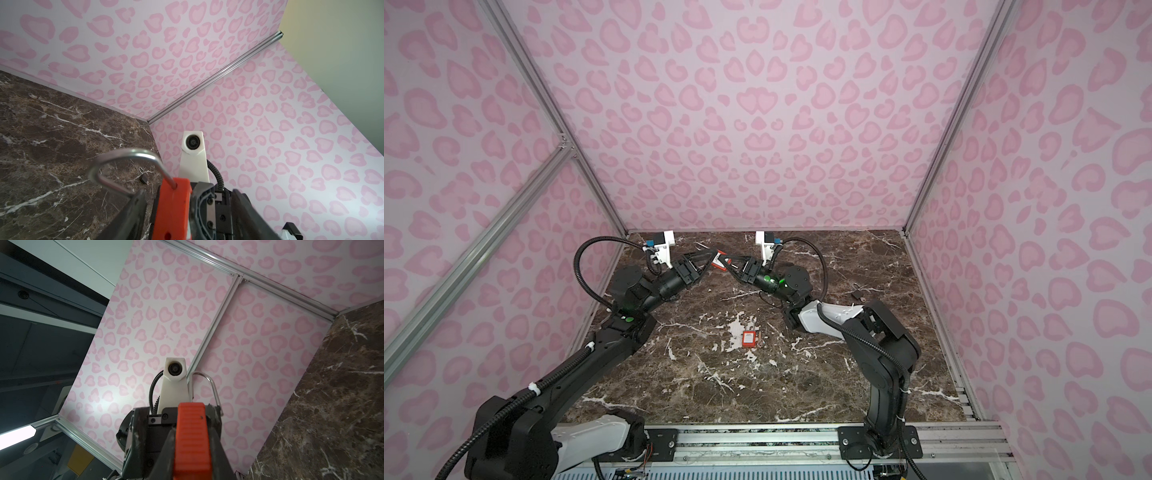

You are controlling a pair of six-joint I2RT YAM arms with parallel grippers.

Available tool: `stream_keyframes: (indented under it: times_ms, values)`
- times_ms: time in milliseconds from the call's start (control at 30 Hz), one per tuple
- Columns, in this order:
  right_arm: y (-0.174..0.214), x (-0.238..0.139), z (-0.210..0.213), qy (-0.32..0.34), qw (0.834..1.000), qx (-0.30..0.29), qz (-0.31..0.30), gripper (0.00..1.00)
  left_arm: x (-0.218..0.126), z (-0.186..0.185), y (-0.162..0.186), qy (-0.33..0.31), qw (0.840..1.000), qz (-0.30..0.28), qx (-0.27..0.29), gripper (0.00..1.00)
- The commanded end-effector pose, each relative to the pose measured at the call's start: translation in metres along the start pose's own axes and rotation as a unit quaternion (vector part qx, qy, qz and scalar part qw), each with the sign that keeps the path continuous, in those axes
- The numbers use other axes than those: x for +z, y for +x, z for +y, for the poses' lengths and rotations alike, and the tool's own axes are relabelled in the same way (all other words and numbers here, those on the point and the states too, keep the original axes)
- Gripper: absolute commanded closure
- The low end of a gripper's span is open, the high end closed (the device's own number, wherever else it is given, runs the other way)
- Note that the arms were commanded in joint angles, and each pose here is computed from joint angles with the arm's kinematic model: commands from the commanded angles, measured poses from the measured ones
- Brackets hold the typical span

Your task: Lock with the key

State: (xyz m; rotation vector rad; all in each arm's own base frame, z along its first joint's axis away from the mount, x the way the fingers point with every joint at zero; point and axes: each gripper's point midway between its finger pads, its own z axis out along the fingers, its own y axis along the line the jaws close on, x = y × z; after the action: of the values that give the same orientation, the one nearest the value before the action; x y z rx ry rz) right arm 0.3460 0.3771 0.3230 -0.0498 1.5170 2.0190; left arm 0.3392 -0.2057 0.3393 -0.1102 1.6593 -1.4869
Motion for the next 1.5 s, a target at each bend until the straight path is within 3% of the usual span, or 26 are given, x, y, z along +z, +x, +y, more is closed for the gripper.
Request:
stream_keyframes:
  times_ms: [0,233,433,600,967,1233,1467]
  values:
    - [-0.003,-0.007,0.002,0.003,1.0,-0.022,0.007,0.93,-0.007,0.004,-0.002,-0.014,1.0,-0.009,0.018,0.33]
    - [-0.009,-0.032,-0.007,0.069,0.994,-0.077,0.047,0.94,-0.019,0.011,-0.004,-0.035,0.999,-0.013,0.035,0.32]
    - [0.008,-0.05,-0.015,0.155,0.963,-0.174,0.134,0.95,-0.016,0.007,-0.001,-0.032,0.998,0.008,0.056,0.34]
    - [0.014,-0.059,-0.005,0.171,0.948,-0.208,0.17,0.96,-0.012,0.003,0.003,-0.02,0.997,0.03,0.07,0.37]
    - [0.017,-0.058,0.016,0.141,0.952,-0.201,0.18,0.97,-0.007,0.005,0.015,-0.003,0.995,0.071,0.075,0.38]
    - [0.012,-0.051,0.023,0.104,0.964,-0.166,0.18,1.0,-0.003,0.002,0.031,0.033,0.99,0.116,0.071,0.53]
    - [0.003,-0.053,0.025,0.104,0.965,-0.171,0.167,1.0,-0.005,0.003,0.031,0.03,0.991,0.111,0.07,0.63]
